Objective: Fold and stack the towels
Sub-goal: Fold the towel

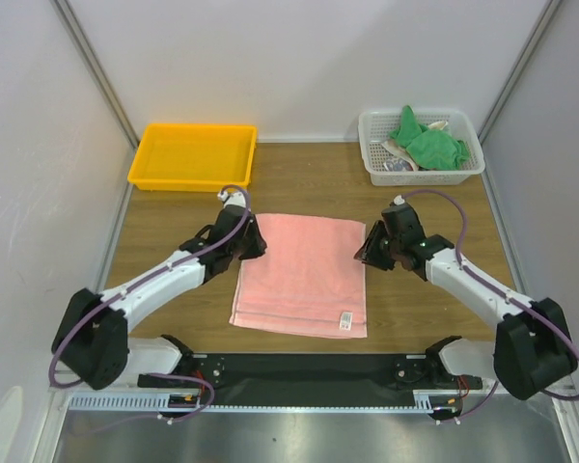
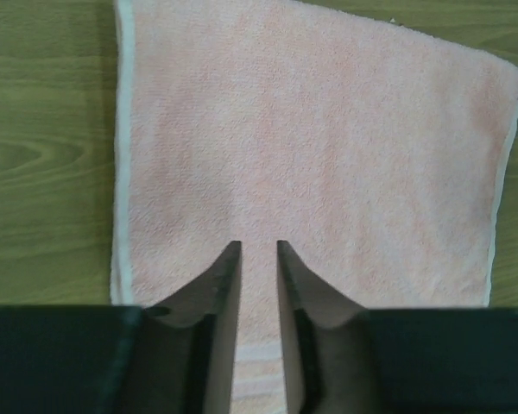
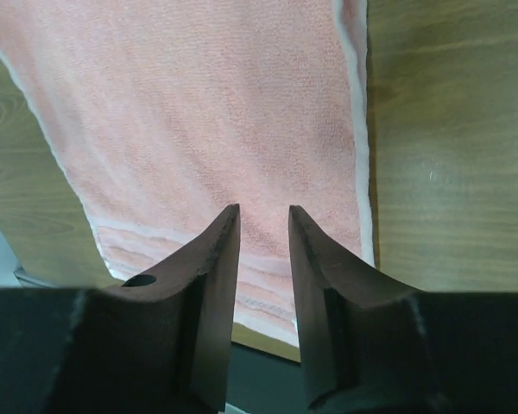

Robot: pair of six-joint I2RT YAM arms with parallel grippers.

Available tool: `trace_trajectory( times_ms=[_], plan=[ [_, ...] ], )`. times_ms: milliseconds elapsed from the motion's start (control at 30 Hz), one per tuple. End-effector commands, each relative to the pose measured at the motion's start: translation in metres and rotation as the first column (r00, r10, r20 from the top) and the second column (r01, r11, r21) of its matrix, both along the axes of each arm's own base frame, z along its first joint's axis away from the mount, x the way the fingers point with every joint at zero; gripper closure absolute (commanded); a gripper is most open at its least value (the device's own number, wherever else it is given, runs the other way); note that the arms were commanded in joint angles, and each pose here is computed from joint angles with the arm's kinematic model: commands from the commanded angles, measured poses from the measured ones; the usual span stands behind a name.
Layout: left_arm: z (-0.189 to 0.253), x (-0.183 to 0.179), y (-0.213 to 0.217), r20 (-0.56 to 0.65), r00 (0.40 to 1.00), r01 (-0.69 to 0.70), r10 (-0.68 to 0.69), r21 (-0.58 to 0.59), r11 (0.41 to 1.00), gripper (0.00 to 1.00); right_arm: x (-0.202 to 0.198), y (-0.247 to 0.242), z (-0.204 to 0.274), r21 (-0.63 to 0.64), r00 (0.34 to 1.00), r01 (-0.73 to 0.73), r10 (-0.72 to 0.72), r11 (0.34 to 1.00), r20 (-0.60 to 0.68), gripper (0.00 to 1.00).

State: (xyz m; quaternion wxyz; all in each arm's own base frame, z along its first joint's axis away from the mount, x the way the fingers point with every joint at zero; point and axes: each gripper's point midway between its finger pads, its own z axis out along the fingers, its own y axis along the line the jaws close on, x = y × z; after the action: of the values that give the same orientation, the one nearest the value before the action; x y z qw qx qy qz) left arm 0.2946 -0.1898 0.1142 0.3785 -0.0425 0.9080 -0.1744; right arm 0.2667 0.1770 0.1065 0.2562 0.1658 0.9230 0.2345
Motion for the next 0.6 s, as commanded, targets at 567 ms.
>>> trace_trajectory(
  times_ms=[567],
  plan=[
    [-0.085,0.013,0.011,-0.114,0.982,-0.138,0.152,0.127,0.982,0.96,0.065,0.020,-0.083,-0.027,0.998,-0.054,0.053,0.998,-0.015,0.85]
  ],
)
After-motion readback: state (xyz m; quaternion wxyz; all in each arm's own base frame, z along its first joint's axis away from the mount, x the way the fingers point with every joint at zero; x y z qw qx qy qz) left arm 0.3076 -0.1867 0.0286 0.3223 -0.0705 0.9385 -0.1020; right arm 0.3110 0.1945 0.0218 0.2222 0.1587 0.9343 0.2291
